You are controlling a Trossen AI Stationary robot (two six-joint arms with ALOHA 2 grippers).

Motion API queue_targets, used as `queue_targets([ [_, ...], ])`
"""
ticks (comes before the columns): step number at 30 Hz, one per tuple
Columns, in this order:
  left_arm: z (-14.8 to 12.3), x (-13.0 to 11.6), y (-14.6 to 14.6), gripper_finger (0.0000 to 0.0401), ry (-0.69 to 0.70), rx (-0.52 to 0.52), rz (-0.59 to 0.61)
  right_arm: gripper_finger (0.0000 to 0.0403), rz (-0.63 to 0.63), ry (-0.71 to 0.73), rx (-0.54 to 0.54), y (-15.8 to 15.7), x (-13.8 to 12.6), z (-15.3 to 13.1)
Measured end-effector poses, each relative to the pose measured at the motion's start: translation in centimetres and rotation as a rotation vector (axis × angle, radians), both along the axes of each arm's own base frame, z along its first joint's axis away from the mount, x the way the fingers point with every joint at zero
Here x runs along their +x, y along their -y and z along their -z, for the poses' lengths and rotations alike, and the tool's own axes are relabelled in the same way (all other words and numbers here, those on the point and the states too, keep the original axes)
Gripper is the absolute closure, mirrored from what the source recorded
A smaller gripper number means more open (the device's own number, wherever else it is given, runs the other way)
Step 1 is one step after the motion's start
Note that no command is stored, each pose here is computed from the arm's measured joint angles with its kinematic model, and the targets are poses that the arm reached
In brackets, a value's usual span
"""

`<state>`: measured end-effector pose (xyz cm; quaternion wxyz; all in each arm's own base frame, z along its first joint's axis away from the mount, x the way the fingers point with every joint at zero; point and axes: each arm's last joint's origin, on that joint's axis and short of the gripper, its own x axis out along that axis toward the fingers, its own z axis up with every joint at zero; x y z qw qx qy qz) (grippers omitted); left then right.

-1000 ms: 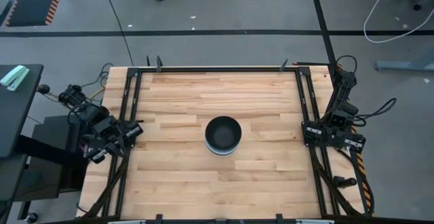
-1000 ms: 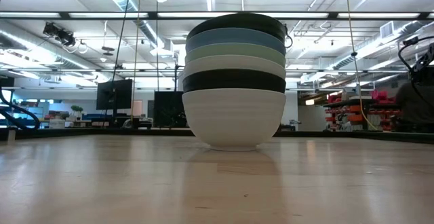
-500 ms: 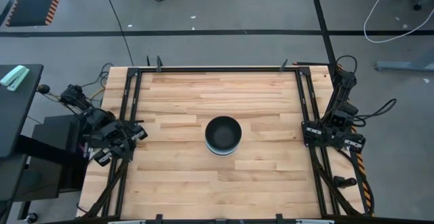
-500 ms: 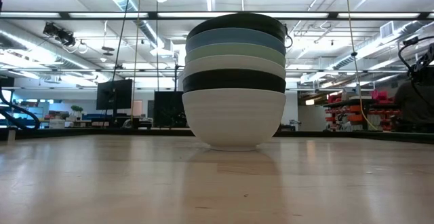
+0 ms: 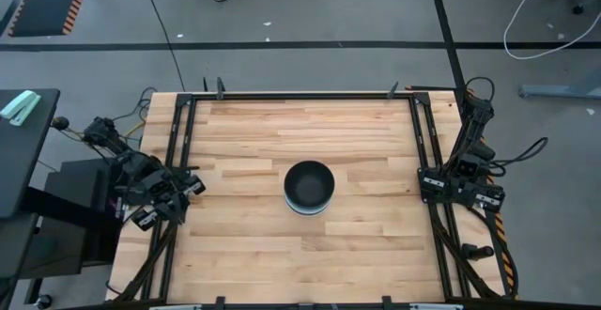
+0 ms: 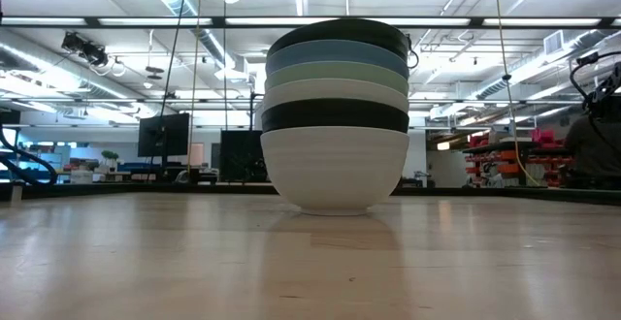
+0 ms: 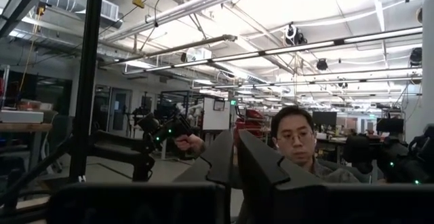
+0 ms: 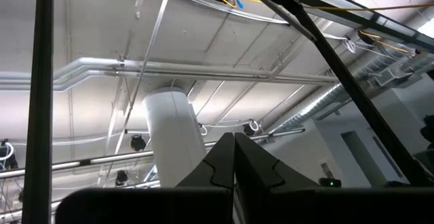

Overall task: Nest bowls inside each other
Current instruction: Return to Home Position

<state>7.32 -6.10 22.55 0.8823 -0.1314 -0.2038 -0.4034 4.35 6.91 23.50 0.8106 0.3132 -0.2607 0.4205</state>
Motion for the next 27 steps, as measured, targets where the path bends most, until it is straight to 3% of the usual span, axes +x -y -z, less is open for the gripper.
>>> queue_targets([
  [27,1.3,0.2,0.1,0.0365,0.002,0.02,-0.011,0.0385,0.014,0.006,-0.018,0.0,0.0,0.0],
])
